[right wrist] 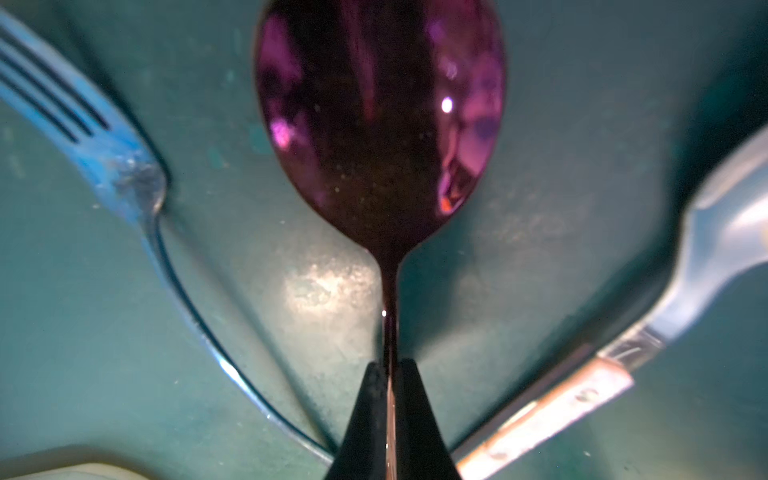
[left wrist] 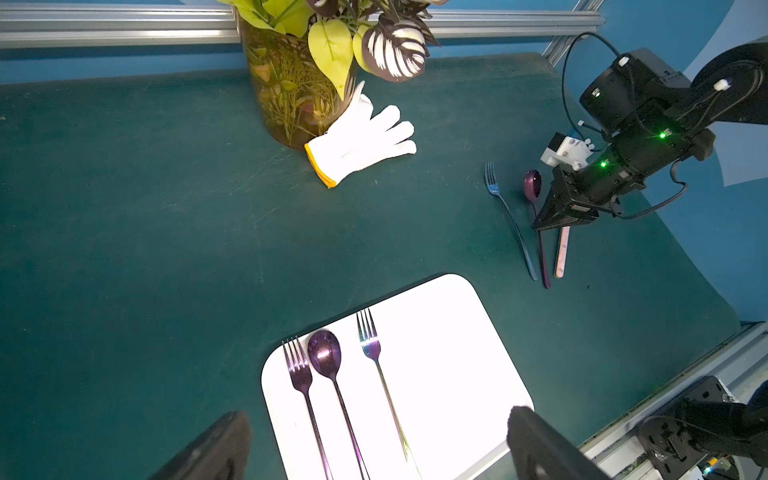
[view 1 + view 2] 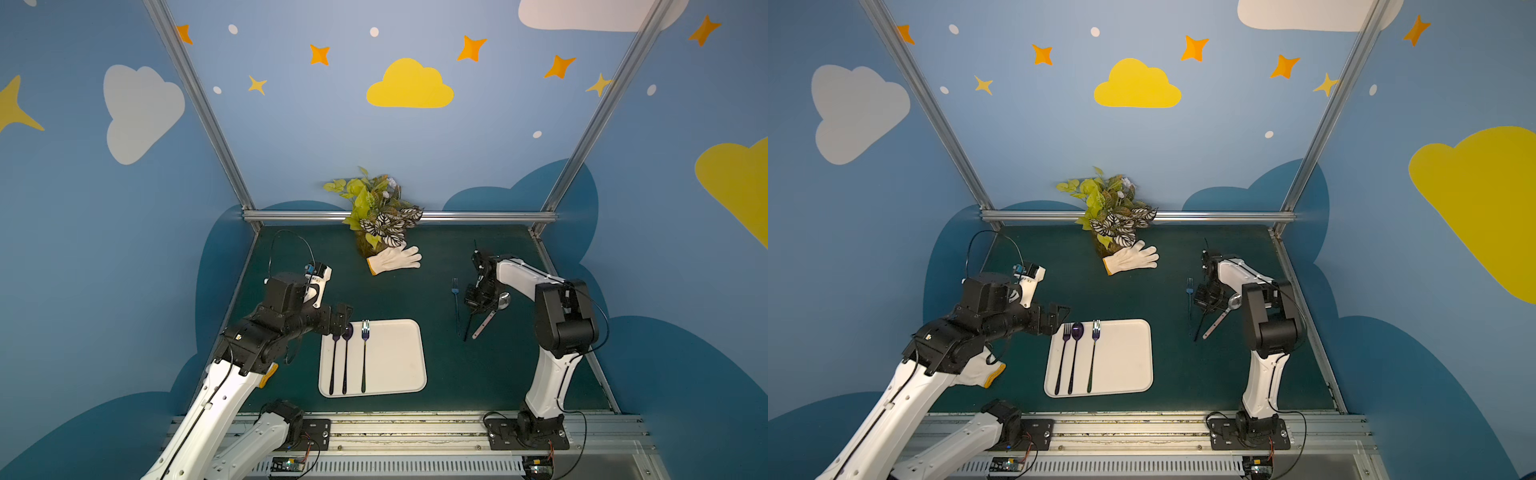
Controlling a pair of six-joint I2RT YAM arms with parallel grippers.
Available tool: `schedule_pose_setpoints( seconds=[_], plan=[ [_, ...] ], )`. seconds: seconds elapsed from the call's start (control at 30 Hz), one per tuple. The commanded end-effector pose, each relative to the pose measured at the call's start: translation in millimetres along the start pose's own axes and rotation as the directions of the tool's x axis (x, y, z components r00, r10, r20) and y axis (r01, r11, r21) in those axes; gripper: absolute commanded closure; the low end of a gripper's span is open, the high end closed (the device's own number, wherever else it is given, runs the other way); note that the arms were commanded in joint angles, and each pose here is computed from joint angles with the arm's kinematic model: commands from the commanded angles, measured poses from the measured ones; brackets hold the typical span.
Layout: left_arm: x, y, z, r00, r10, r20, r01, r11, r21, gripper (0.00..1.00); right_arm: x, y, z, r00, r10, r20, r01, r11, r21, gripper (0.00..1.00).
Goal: Set the spoon and fork side by side
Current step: Pick up the spoon from the center of the board.
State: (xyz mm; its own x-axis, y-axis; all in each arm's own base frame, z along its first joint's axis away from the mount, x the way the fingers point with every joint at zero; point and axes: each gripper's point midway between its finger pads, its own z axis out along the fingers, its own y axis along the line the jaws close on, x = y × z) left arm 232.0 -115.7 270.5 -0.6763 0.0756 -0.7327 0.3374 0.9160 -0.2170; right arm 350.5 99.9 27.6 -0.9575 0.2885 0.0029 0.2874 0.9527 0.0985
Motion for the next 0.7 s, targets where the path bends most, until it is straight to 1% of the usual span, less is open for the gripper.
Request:
schedule_pose_setpoints(
  seconds=[0.0,0.17,0.33,0.4,0.5,0.67],
  plan=[
    [-12.7,-4.7,-8.8,0.999,0.001,0.051,-0.002,1.000,0.018,0.00,-2.0,3.0,-37.5,0.993,-0.072,0.095,0.072,0.997,0.005,1.00],
    [-11.1,-4.7,-10.2,0.998,-0.003,0.056,0.002,1.000,0.021,0.00,13.7,9.3,-68.5,0.978,-0.161,0.131,0.157,0.987,0.040,1.00],
    [-9.9,-4.3,-13.2,0.998,-0.004,0.068,0.002,1.000,0.020,0.00,48.2,32.1,-98.2,0.959,-0.239,0.149,0.234,0.971,0.049,1.00],
    [-9.6,-4.4,-15.1,0.997,0.003,0.073,-0.004,1.000,0.019,0.00,68.3,47.5,-107.6,0.954,-0.257,0.154,0.256,0.966,0.028,1.00],
    [-11.5,-2.8,-20.6,0.996,0.018,0.093,-0.019,1.000,0.007,0.00,105.7,76.8,-110.8,0.942,-0.300,0.149,0.304,0.953,-0.004,1.00],
    [-11.0,-1.3,-29.2,0.993,0.031,0.111,-0.030,1.000,-0.006,0.00,171.4,128.6,-98.5,0.930,-0.349,0.111,0.358,0.931,-0.071,1.00]
  ],
)
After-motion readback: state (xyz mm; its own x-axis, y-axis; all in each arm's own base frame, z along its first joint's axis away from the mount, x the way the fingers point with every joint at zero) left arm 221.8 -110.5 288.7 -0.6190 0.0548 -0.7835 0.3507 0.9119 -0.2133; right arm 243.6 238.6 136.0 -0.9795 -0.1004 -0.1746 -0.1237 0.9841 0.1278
